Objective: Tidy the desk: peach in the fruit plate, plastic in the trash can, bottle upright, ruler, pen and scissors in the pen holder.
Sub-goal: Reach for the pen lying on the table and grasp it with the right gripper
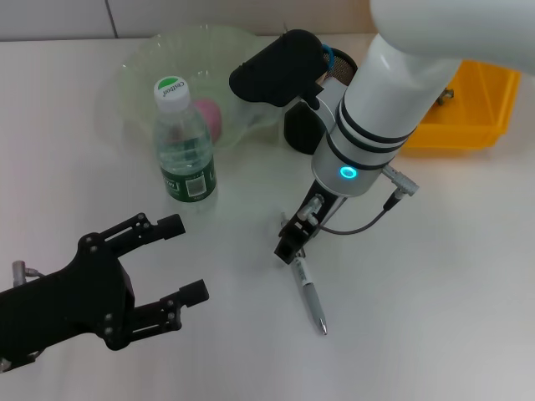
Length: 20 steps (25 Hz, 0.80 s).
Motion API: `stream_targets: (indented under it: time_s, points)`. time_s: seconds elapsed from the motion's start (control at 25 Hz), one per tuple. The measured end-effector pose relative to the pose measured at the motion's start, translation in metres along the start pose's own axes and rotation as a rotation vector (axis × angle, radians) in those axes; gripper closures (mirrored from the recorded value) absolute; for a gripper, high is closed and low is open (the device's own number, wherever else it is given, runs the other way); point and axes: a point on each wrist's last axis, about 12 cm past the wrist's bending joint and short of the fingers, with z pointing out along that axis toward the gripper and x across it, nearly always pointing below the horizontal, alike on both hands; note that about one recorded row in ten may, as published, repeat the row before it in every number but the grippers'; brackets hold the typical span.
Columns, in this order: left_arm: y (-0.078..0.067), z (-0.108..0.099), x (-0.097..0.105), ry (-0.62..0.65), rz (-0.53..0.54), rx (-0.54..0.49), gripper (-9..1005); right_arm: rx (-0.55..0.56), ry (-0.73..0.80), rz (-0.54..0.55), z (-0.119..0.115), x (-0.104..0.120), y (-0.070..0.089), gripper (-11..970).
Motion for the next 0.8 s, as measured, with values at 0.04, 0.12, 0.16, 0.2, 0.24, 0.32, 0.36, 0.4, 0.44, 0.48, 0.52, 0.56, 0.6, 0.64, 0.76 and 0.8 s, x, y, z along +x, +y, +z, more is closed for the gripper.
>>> stream_targets:
  time_s: [0.04,0.12,0.16,0.2,0.24,0.32,0.36,0.4,0.44,0.48,0.52,0.56,0.6,0.64,0.76,0.8]
  points:
    - [0.0001,0.0001,0.0000,0.000,0.000,0.000,199,0.002,0.002,-0.002,0.0004,0.0004,0.0000,447]
    - [0.0006,0.0003,-0.0001,0.001,0.001,0.000,199,0.009,0.009,-0.009,0.0011,0.0010,0.0002,457]
    - [0.0006,0.0003,-0.0001,0.001,0.001,0.000,199,0.009,0.009,-0.009,0.0011,0.0010,0.0002,462]
    - [0.0009,0.0005,-0.0002,0.002,0.002,-0.001,199,0.011,0.012,-0.009,0.0015,0.0013,-0.0003,467]
    - [0.0012,0.0007,-0.0002,0.003,0.002,-0.001,199,0.014,0.016,-0.008,0.0018,0.0016,-0.0010,471]
    - [0.0017,0.0010,-0.0003,0.004,0.003,-0.001,199,0.018,0.026,0.000,0.0029,0.0023,-0.0029,481]
    - [0.0018,0.0011,-0.0003,0.004,0.003,-0.001,199,0.018,0.026,0.000,0.0029,0.0023,-0.0029,486]
    - [0.0019,0.0012,-0.0004,0.004,0.004,-0.001,199,0.017,0.028,0.001,0.0031,0.0025,-0.0031,491]
    - [0.0021,0.0013,-0.0004,0.004,0.004,-0.001,199,0.017,0.029,0.002,0.0032,0.0026,-0.0032,496]
    - [0.0021,0.0014,-0.0004,0.004,0.004,-0.001,199,0.017,0.029,0.002,0.0032,0.0026,-0.0032,519]
    - [0.0022,0.0014,-0.0005,0.004,0.004,-0.001,199,0.016,0.030,0.002,0.0032,0.0027,-0.0031,543]
    - [0.0024,0.0016,-0.0005,0.004,0.005,-0.001,199,0.016,0.032,0.003,0.0032,0.0029,-0.0031,566]
    - [0.0024,0.0016,-0.0005,0.005,0.005,-0.001,199,0.015,0.033,0.003,0.0032,0.0031,-0.0032,590]
    - [0.0025,0.0017,-0.0005,0.005,0.005,-0.002,199,0.014,0.034,0.005,0.0031,0.0032,-0.0033,613]
    - [0.0025,0.0019,-0.0002,0.006,0.004,-0.003,199,0.013,0.035,0.006,0.0030,0.0033,-0.0034,612]
    - [0.0025,0.0020,-0.0002,0.006,0.004,-0.003,199,0.014,0.038,0.005,0.0030,0.0035,-0.0033,612]
